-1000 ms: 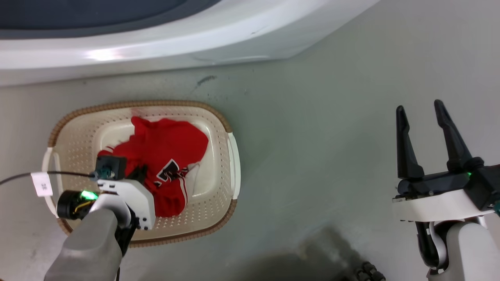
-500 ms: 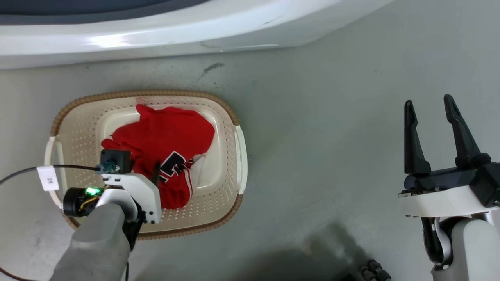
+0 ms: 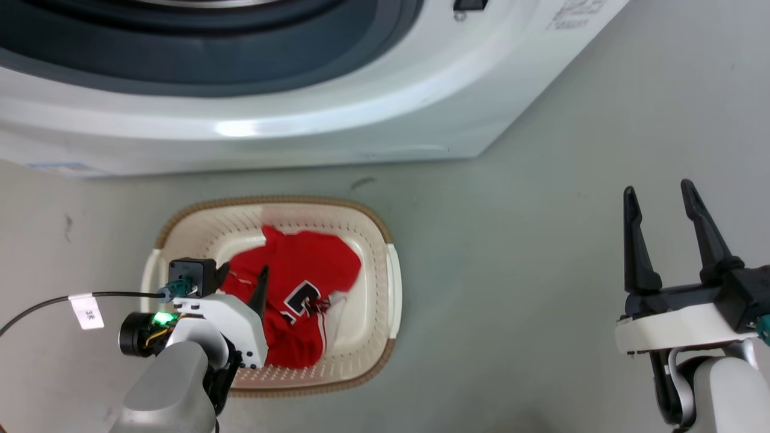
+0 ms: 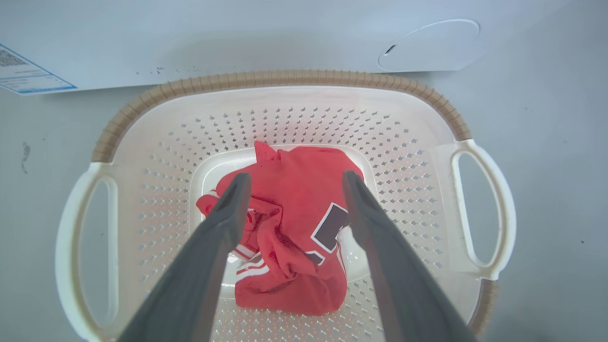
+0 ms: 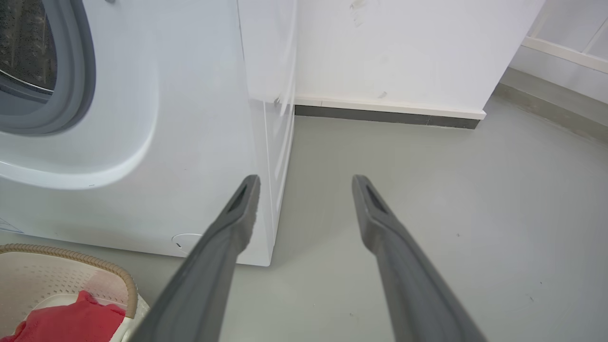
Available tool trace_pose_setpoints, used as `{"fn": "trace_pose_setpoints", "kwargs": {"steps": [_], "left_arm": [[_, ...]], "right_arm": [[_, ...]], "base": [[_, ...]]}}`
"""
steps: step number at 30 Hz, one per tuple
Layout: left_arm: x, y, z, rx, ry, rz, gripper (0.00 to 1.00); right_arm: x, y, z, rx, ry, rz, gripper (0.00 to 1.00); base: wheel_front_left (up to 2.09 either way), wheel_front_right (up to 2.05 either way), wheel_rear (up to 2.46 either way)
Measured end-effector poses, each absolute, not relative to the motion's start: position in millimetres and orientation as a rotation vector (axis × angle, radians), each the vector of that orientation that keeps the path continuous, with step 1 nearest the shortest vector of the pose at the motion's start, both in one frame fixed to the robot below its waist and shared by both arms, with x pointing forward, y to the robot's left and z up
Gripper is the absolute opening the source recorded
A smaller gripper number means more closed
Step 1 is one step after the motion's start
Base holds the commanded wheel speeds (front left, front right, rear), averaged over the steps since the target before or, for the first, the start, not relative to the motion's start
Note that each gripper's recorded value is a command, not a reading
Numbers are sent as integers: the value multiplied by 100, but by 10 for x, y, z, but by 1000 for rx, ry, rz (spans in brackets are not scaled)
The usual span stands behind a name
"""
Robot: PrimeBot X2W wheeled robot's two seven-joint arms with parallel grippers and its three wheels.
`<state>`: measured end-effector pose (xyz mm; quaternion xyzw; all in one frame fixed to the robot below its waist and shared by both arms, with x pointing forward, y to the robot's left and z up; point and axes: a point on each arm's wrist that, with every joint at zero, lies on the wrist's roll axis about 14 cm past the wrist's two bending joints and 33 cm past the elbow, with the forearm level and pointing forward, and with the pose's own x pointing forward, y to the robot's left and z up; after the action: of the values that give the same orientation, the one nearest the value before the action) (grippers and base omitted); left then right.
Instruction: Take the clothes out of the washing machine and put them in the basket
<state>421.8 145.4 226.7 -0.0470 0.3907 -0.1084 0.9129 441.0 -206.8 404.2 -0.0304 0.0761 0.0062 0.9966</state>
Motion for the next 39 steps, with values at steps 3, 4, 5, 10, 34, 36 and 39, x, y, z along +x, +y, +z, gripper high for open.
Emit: {"fn": "trace_pose_setpoints", "kwargs": {"steps": [3, 4, 5, 10, 34, 36, 39], "left_arm": [[4332, 1464, 2562, -91, 710, -235, 100], [4341, 1470, 2650, -89, 684, -237, 100], [4340, 1478, 2728, -86, 661, -239, 100], [4369, 1470, 3141, -91, 533, -242, 100], [5248, 1132, 4569, 66, 87, -415, 100], [5439, 1090, 4583, 63, 106, -424, 100], [5780, 1072, 4601, 100, 132, -437, 100]], "right_arm": [[4376, -2034, 4188, -55, 120, 19, 100], [4360, -2025, 4235, -53, 110, 21, 100], [4344, -2015, 4273, -51, 102, 23, 100], [4269, -1969, 4456, -40, 63, 32, 100], [3922, -2194, 4619, 20, 44, -50, 100], [3916, -2238, 4564, 20, 61, -64, 100], [3954, -2331, 4498, 32, 76, -93, 100]], "base": [[0, 0, 0], [0, 0, 0], [0, 0, 0], [0, 0, 0], [0, 0, 0], [0, 0, 0], [0, 0, 0]]}}
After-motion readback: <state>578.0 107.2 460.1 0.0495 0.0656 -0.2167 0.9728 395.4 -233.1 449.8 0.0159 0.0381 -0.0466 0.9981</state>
